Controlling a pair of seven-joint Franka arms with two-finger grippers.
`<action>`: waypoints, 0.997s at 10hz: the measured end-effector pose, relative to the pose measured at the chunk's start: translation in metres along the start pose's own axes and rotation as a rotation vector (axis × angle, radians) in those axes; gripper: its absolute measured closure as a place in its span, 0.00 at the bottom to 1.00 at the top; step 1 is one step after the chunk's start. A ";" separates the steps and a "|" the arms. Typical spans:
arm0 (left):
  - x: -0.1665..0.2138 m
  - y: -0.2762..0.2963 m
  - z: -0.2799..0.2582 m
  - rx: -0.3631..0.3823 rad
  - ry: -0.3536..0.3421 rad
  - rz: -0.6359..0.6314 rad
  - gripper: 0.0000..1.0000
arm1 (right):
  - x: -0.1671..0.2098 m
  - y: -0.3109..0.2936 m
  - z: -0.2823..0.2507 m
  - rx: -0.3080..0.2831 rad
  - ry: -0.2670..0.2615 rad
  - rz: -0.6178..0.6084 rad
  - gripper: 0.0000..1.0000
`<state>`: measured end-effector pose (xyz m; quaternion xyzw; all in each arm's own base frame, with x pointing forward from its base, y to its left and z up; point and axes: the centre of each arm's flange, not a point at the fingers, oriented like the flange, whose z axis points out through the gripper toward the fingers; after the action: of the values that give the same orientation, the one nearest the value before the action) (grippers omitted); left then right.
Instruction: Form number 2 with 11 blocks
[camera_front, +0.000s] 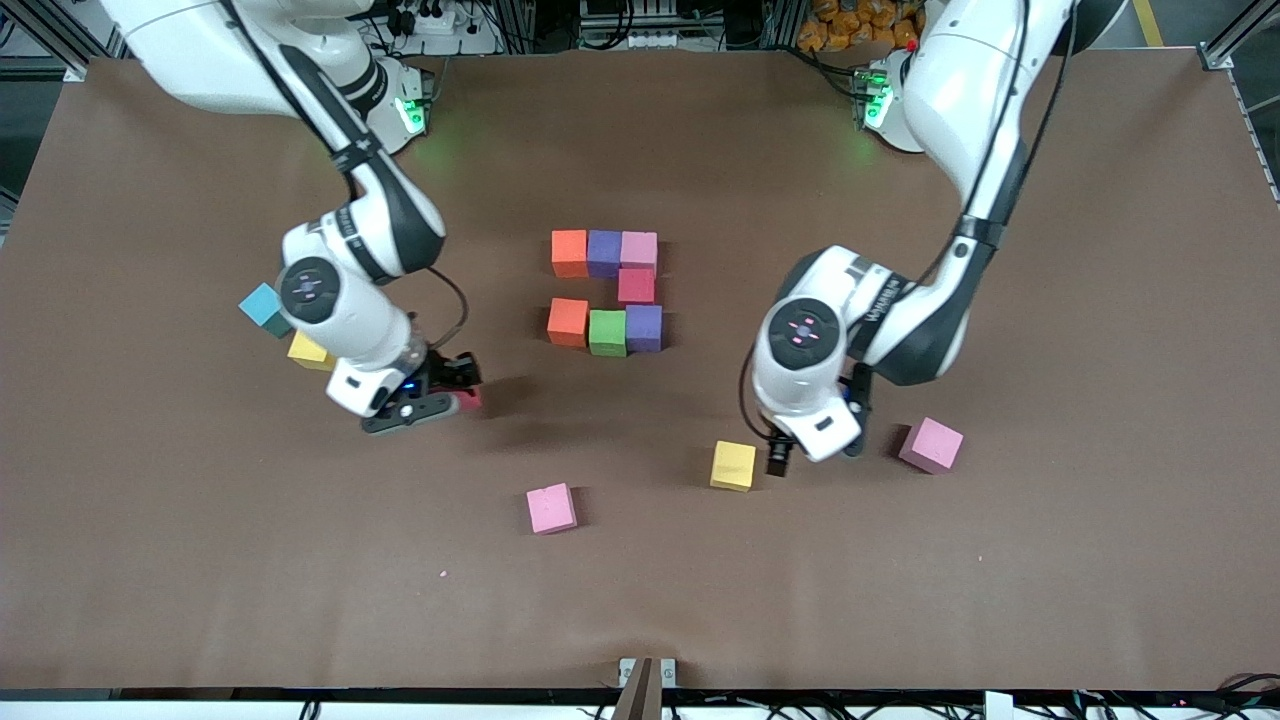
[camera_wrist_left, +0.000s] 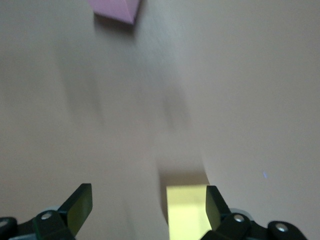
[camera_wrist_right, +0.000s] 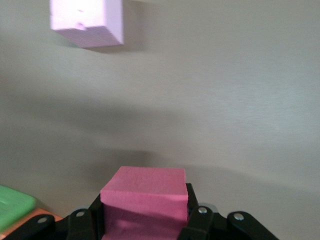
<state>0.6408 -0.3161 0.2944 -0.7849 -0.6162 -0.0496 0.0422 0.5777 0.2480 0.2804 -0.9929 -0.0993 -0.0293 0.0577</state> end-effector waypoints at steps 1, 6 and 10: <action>0.029 -0.006 0.002 0.018 0.005 0.029 0.00 | 0.002 -0.020 0.004 -0.003 0.003 0.035 0.40; 0.206 -0.055 0.037 0.062 -0.060 0.273 0.00 | -0.011 -0.090 0.051 -0.017 -0.035 0.235 0.40; 0.244 -0.057 0.057 -0.008 -0.107 0.308 0.00 | -0.017 -0.108 0.063 -0.020 -0.040 0.349 0.40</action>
<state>0.6448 -0.0602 0.2699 -0.8717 -0.4899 -0.0030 0.0133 0.5426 0.3571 0.2283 -0.9960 0.0740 -0.0002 0.0500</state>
